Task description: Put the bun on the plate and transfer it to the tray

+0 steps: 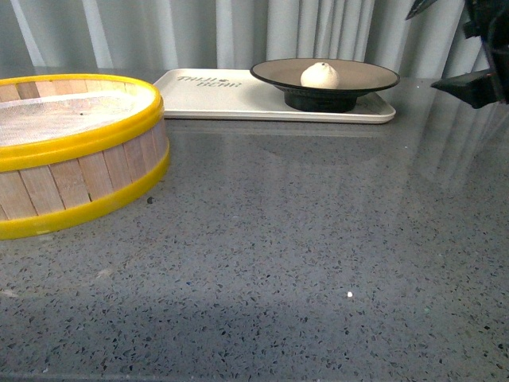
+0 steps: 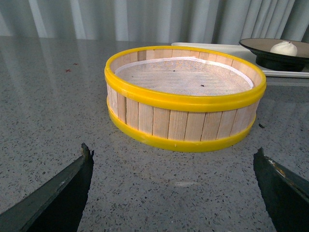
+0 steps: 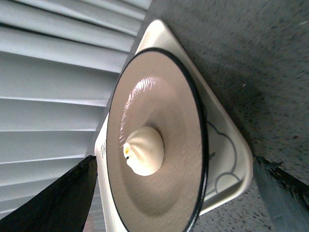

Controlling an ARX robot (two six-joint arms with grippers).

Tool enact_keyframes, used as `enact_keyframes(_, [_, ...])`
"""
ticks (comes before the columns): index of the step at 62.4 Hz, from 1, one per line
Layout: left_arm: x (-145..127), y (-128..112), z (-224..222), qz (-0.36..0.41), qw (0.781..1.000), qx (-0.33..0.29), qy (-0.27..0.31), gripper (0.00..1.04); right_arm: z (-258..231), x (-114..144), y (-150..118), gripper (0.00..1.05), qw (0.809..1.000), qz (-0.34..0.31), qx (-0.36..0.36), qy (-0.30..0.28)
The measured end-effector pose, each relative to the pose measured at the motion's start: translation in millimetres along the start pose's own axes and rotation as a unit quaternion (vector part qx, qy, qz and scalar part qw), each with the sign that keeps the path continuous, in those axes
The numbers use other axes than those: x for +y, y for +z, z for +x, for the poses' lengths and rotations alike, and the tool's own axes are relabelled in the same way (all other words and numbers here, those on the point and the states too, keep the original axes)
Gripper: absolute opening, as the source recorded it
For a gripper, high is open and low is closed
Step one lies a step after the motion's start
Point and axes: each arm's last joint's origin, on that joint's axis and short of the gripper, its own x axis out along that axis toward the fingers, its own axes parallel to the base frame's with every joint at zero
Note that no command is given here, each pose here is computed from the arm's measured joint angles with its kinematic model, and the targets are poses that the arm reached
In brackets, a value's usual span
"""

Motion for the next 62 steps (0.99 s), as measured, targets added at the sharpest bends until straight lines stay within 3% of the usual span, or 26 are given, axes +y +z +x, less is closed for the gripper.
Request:
enact_keyframes(10, [0,0,0,0.0,1.0,0.0,0.0,0.98,-71,-20,3,0.96,0.989,-0.077,-0.122,-0.034])
enact_keyframes(22, [0,0,0,0.0,1.0,0.0,0.0,0.98,-195,-52,-26,0.96,0.932,-0.236,-0.252,-0.111])
enact_keyframes(35, [0,0,0,0.0,1.0,0.0,0.0,0.98,-242,-88,-45,0.96,0.883,-0.349,-0.277,-0.148])
enact_keyframes(44, [0,0,0,0.0,1.0,0.0,0.0,0.98,-261,-111,-72,0.72,0.846,-0.481,-0.228,-0.009])
enact_keyframes(53, [0,0,0,0.0,1.0,0.0,0.0,0.98,-275,-132,-102,0.47,0.832,-0.513,-0.212,-0.001])
enact_keyframes(62, [0,0,0,0.0,1.0,0.0,0.0,0.98,-279,-141,-115,0.24,0.824,-0.52,-0.226,0.005])
